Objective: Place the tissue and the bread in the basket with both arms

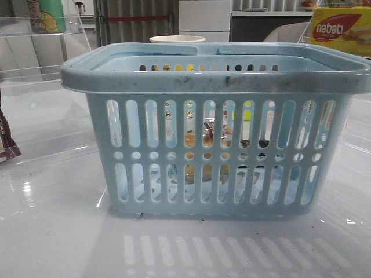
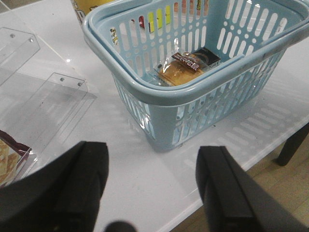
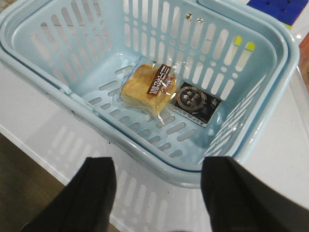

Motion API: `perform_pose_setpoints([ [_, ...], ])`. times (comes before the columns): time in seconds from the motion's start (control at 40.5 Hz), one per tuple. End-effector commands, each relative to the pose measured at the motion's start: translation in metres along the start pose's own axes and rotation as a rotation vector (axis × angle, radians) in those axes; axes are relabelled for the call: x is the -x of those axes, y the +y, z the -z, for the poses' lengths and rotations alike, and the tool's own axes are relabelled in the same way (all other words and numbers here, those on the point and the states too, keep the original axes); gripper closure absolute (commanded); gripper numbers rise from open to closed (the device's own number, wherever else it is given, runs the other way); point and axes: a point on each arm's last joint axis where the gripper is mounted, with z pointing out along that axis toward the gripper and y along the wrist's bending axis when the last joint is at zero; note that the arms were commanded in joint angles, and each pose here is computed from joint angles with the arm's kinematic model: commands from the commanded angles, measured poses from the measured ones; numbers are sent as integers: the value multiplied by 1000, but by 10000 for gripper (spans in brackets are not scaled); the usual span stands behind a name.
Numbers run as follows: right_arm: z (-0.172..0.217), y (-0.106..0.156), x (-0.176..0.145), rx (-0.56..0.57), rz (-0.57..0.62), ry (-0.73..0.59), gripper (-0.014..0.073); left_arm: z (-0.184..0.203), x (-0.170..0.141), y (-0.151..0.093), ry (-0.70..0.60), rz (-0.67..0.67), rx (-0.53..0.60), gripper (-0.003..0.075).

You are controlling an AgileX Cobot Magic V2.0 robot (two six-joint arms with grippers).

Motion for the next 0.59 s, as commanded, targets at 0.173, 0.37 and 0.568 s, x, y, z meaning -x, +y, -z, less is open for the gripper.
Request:
perform_pose_setpoints([
  [0.173, 7, 0, 12, -12, 12, -91, 335, 2, 15, 1, -109, 8, 5, 267],
  [0.37, 7, 0, 12, -12, 12, -88, 569, 2, 15, 1, -109, 28, 4, 423],
  [0.568, 7, -1, 12, -21, 22, -88, 568, 2, 14, 0, -105, 35, 1, 624],
])
